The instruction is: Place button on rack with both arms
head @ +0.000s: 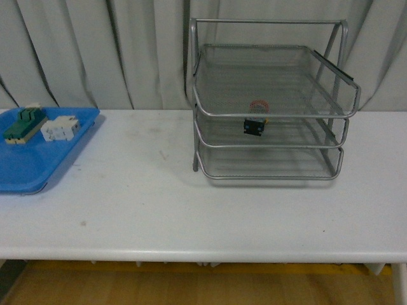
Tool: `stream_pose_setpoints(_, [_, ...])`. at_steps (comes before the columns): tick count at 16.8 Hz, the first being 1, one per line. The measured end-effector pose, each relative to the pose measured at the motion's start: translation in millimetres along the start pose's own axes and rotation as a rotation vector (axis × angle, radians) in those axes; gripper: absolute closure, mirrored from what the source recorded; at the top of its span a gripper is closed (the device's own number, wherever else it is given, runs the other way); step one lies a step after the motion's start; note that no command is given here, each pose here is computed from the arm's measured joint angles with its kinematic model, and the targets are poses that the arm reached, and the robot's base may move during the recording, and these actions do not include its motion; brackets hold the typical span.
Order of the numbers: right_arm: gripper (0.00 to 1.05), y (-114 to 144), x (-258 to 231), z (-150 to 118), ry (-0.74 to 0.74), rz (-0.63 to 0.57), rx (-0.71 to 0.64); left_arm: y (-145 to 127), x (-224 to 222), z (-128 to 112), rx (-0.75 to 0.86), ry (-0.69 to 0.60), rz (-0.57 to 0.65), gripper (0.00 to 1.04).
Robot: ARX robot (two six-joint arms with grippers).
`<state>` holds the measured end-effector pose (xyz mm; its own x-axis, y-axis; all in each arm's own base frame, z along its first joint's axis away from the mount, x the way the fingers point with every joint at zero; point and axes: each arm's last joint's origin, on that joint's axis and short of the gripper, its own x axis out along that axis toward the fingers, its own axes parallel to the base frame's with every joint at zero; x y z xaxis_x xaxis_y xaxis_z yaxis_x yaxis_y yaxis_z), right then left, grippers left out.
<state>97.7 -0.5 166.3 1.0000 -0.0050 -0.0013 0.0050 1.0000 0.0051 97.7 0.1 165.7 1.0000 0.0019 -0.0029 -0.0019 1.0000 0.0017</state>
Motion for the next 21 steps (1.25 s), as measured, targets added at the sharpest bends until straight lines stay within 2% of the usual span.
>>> stream_pose_setpoints(2, [1.03,0.0,-0.4,0.3,-0.004,0.0,-0.001,-0.1,0.0,0.0,0.0,0.0,-0.002,0.07])
stream_pose_setpoints(4, [0.87,0.0,-0.4,0.2,-0.003,0.0,-0.003,0.0,0.0,0.0,0.0,0.0,-0.002,0.07])
stream_pose_setpoints(7, [0.78,0.0,-0.4,0.3,-0.005,0.0,-0.003,0.0,0.0,0.0,0.0,0.0,-0.001,0.07])
stream_pose_setpoints(8, [0.71,0.0,-0.4,0.3,-0.005,0.0,-0.003,0.0,0.0,0.0,0.0,0.0,-0.001,0.07])
stream_pose_setpoints(13, [0.07,0.0,-0.4,0.3,-0.005,0.0,-0.003,0.0,0.0,0.0,0.0,0.0,-0.001,0.07])
stream_pose_setpoints(21, [0.06,0.0,-0.4,0.3,-0.005,0.0,-0.003,0.0,0.0,0.0,0.0,0.0,-0.001,0.07])
